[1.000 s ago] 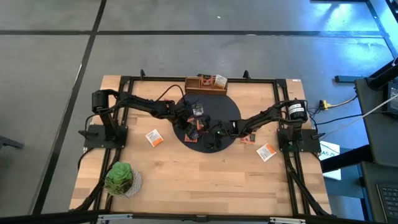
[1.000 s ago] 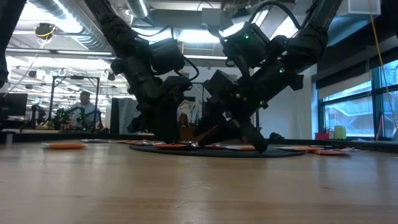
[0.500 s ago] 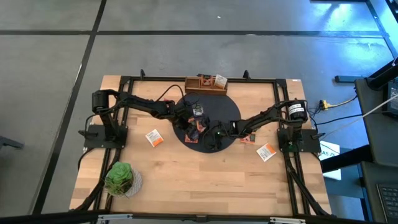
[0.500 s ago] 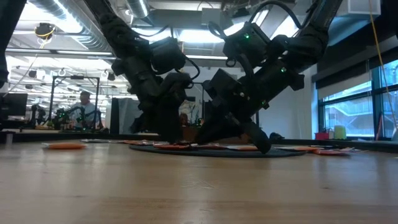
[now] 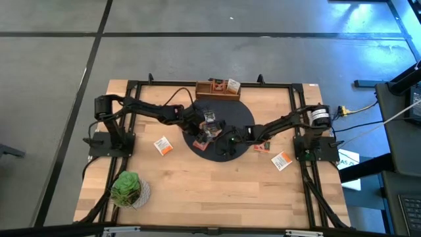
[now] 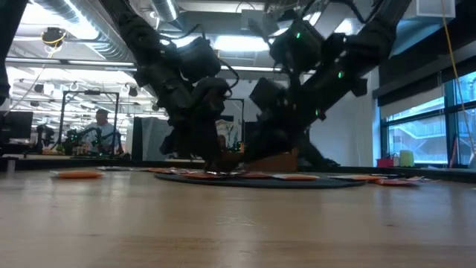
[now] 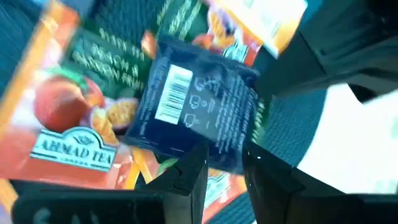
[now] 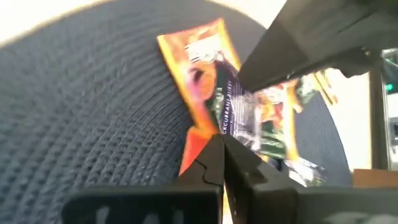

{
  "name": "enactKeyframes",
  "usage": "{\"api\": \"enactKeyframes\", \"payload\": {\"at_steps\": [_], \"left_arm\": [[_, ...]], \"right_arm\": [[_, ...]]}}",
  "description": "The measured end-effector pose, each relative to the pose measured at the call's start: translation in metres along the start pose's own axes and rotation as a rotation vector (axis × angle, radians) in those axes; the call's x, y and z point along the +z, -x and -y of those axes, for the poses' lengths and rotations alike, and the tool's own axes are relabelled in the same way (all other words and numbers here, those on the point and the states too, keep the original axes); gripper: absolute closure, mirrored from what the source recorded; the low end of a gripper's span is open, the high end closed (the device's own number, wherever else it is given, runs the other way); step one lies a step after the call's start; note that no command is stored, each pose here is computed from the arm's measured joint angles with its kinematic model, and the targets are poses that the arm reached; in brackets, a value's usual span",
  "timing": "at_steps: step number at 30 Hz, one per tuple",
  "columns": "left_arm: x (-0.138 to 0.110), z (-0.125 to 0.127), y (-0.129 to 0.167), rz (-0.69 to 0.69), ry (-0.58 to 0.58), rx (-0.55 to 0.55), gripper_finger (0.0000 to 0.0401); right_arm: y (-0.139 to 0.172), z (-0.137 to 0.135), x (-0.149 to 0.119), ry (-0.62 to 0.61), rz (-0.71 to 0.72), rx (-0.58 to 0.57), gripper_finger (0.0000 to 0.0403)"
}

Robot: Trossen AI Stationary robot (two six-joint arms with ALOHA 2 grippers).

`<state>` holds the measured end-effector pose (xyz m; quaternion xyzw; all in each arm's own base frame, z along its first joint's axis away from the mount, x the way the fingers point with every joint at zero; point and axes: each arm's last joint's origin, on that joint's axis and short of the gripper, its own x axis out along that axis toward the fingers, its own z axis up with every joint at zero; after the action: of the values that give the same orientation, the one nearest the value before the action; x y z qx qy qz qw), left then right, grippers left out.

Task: Pick & Place Tea
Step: Put the purple tea bag into the left section of the wooden organizer

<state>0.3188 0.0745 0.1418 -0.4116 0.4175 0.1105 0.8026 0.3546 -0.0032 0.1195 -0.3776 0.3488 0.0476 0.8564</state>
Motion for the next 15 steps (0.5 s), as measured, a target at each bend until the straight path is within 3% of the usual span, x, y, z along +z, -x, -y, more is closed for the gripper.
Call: {"api": "enactKeyframes", "payload": {"at_steps": [9, 13, 15], "left_arm": [[0.015, 0.015, 0.05, 0.156, -0.097, -0.068, 0.0306], [0.017, 0.026, 0.092, 0.252, -0.176, -0.099, 0.0306], [0.016, 0.032, 0.114, 0.317, -0.225, -0.123, 0.0306]], "right_arm": [[0.056, 0.047, 0.02, -0.133, 0.123, -0.139, 0.0399], [0.085, 0.079, 0.015, -0.319, 0.151, -0.205, 0.0401], [0.094, 0.096, 0.008, -0.444, 0.136, -0.163, 0.0401]]}}
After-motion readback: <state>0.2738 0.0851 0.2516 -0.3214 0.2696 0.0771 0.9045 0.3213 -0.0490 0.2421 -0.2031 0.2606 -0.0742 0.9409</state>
